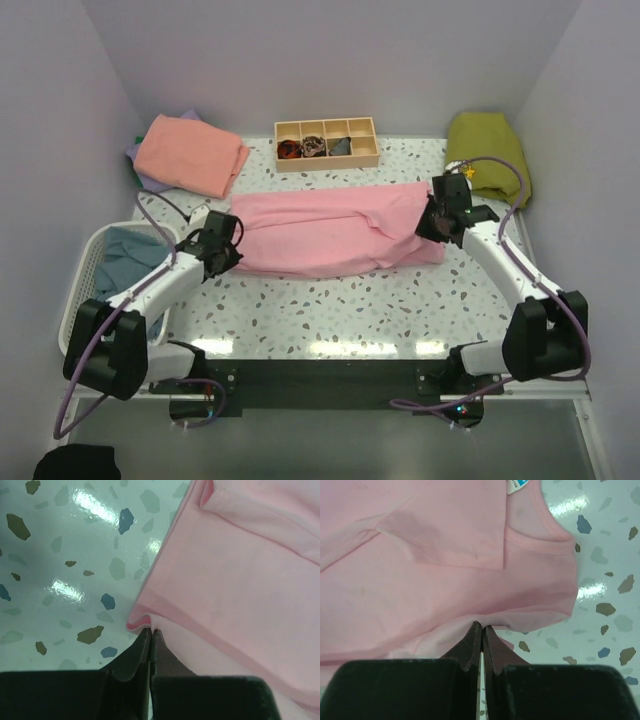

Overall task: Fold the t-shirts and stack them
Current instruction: Fold the other side of the tshirt into a rectangle

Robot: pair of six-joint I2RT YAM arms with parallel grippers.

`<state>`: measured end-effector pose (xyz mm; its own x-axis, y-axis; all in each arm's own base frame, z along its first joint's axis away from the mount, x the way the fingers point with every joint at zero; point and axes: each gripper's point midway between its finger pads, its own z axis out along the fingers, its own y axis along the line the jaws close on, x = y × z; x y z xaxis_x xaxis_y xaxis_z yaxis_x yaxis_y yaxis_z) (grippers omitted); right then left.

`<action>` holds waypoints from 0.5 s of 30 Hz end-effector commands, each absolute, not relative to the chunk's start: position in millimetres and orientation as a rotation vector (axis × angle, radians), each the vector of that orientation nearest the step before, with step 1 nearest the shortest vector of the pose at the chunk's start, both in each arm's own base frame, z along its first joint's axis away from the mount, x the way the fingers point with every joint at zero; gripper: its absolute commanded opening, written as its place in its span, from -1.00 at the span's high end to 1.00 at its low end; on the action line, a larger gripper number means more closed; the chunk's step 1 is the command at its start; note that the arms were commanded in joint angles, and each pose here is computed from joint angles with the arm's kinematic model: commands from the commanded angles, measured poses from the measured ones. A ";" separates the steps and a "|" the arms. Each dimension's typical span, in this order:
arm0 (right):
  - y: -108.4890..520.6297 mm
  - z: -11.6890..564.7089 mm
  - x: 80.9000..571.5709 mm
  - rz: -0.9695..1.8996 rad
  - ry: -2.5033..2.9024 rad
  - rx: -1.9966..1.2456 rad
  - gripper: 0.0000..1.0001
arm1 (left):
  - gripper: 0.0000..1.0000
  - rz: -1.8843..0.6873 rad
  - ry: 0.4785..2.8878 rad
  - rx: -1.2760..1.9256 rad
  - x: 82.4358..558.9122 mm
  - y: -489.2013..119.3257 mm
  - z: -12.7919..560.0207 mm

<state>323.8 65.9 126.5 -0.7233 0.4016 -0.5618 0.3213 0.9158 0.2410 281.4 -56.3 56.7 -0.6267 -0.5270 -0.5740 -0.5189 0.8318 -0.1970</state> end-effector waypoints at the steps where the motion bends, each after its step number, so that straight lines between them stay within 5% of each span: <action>1: 71.9 142.4 360.2 0.182 2.390 0.447 1.00 | 1.00 -0.013 2.276 -0.766 315.9 -52.4 73.6; 15: 77.5 118.0 425.4 0.166 2.444 0.416 1.00 | 1.00 0.096 2.302 -0.756 371.3 -47.5 57.5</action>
